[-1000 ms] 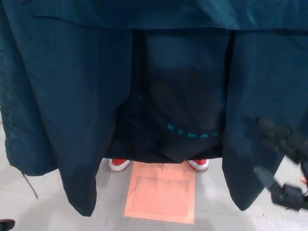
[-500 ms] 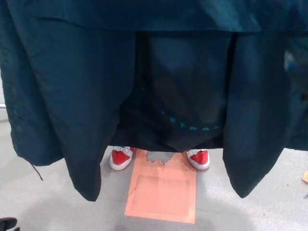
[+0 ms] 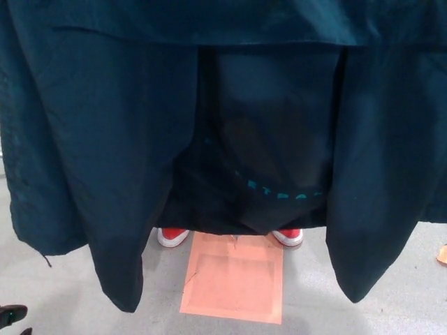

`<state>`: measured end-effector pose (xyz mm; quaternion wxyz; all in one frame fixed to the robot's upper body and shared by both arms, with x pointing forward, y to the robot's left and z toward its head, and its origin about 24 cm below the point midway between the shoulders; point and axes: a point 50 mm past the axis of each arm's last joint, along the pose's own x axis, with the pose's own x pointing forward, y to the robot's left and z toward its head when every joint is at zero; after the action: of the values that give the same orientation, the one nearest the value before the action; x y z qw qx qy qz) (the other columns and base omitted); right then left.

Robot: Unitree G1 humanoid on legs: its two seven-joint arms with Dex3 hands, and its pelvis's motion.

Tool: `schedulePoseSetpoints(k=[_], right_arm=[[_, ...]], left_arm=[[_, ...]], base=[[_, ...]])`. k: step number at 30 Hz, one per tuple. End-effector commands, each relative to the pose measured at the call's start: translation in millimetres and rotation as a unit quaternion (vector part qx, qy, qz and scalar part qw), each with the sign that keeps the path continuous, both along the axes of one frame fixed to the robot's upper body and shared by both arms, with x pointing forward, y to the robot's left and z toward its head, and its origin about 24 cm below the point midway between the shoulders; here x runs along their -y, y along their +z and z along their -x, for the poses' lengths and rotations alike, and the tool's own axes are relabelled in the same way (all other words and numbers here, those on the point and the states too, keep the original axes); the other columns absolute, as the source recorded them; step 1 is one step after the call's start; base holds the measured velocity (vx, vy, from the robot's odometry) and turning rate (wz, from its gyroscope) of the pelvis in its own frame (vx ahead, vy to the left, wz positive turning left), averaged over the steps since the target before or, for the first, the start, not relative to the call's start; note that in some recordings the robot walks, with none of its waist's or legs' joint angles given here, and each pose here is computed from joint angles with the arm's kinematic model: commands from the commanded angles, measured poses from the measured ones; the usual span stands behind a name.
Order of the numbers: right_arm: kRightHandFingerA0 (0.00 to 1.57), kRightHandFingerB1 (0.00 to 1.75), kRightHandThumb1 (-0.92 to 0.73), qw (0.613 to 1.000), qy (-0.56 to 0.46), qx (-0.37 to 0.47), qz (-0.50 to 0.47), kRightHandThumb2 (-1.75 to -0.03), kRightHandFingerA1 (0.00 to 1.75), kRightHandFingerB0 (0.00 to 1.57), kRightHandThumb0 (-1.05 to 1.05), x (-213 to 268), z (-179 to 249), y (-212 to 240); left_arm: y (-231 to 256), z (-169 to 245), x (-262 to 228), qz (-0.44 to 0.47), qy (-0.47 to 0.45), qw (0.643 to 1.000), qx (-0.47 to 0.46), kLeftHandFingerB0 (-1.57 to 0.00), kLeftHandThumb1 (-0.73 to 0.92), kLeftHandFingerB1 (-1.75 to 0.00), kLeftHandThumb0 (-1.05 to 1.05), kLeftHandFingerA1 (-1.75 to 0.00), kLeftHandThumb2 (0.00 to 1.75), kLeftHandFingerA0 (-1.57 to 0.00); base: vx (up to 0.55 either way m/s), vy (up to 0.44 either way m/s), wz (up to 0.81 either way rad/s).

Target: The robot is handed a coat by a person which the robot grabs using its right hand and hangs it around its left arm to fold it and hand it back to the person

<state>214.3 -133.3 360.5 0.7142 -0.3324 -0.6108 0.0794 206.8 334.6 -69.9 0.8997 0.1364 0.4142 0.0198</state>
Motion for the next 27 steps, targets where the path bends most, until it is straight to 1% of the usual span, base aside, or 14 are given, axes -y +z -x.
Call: schedulePoseSetpoints(k=[1,2,3,4,7,9,10,11,14,15,21,22,23,27], right_arm=[[0.00,0.15,-0.70,0.950,-0.132,-0.241,0.148,-1.06,0.23,0.00,-0.83,-1,-75,-4],[0.00,0.07,-0.87,0.919,-0.157,-0.293,0.210,-0.66,0.19,0.00,-0.85,-4,-96,-10],[0.00,0.07,-0.87,0.911,-0.162,-0.307,0.223,-0.66,0.19,0.00,-0.85,-5,-100,-12],[0.00,0.14,-0.70,0.904,-0.164,-0.320,0.231,-1.06,0.18,0.00,-0.87,-6,-106,-16],[0.00,0.14,-0.69,0.886,-0.178,-0.345,0.254,-1.04,0.18,0.00,-0.88,-10,-119,-25],[0.00,0.13,-0.66,0.871,-0.185,-0.366,0.269,-1.02,0.16,0.00,-0.88,-11,-127,-32],[0.00,0.14,-0.65,0.863,-0.185,-0.381,0.275,-1.02,0.18,0.00,-0.88,-11,-131,-37],[0.00,0.12,-0.66,0.853,-0.187,-0.395,0.286,-1.02,0.15,0.00,-0.89,-12,-134,-41],[0.00,0.13,-0.67,0.833,-0.188,-0.417,0.312,-1.03,0.18,0.00,-0.89,-13,-135,-46],[0.00,0.12,-0.66,0.826,-0.187,-0.425,0.320,-1.04,0.19,0.00,-0.90,-13,-136,-49],[0.00,0.13,-0.62,0.770,-0.120,-0.524,0.345,-1.01,0.21,0.00,-0.87,-21,-138,-56],[0.00,0.00,-0.74,0.756,-0.099,-0.547,0.346,-0.71,0.24,0.00,-0.82,-22,-138,-55],[0.00,0.10,-0.66,0.742,-0.081,-0.564,0.353,-1.03,0.19,0.00,-0.90,-24,-137,-53],[0.00,0.10,-0.67,0.720,-0.056,-0.584,0.371,-1.05,0.13,0.00,-0.92,-24,-134,-47]], left_arm=[[8,-3,-6,0.024,0.003,0.999,0.023,-0.05,0.75,-0.41,-0.71,-0.39,1.06,-0.04],[9,-3,-7,0.016,-0.005,0.999,0.032,0.00,0.77,-0.39,-0.79,-0.42,1.06,-0.08],[9,-3,-7,0.016,-0.004,0.999,0.033,0.00,0.77,-0.39,-0.79,-0.42,1.06,-0.08],[9,-3,-7,0.015,-0.006,0.999,0.034,0.00,0.78,-0.38,-0.78,-0.42,1.06,-0.07],[9,-3,-6,0.021,0.000,0.999,0.035,-0.04,0.74,-0.38,-0.72,-0.42,1.05,-0.05],[8,-3,-6,0.021,0.002,0.999,0.030,-0.02,0.81,-0.37,-0.85,-0.40,1.05,-0.07],[8,-3,-5,0.021,0.000,0.999,0.030,-0.05,0.77,-0.40,-0.79,-0.43,1.06,-0.11],[7,-3,-5,0.021,-0.001,0.999,0.028,0.00,0.58,-0.47,-0.34,-0.47,1.12,0.00],[8,-4,-4,0.027,0.000,0.999,0.029,-0.01,0.58,-0.47,-0.35,-0.48,1.12,0.00],[8,-4,-4,0.030,0.002,0.999,0.028,-0.09,0.77,-0.42,-0.82,-0.41,1.03,-0.09],[8,-4,-5,0.057,0.028,0.997,0.038,-0.03,0.71,-0.31,-0.70,-0.39,1.05,-0.03],[7,-4,-4,0.061,0.030,0.997,0.039,-0.03,0.71,-0.32,-0.70,-0.40,1.04,-0.04],[7,-3,-4,0.062,0.033,0.997,0.041,-0.03,0.70,-0.33,-0.70,-0.41,1.04,-0.04],[7,-3,-4,0.065,0.039,0.996,0.038,-0.04,0.69,-0.34,-0.72,-0.41,1.04,-0.05]], base=[[0.00,0.000,0.00],[0.00,0.000,0.00],[0.00,0.000,0.00],[0.00,0.000,0.00],[0.00,0.000,0.00],[0.00,0.000,0.00],[0.00,0.000,0.00],[0.00,0.000,0.00],[0.00,0.000,0.00],[0.00,0.000,0.00],[0.00,0.000,0.00],[0.00,0.000,0.00],[0.00,0.000,0.00],[0.00,0.000,0.00]])
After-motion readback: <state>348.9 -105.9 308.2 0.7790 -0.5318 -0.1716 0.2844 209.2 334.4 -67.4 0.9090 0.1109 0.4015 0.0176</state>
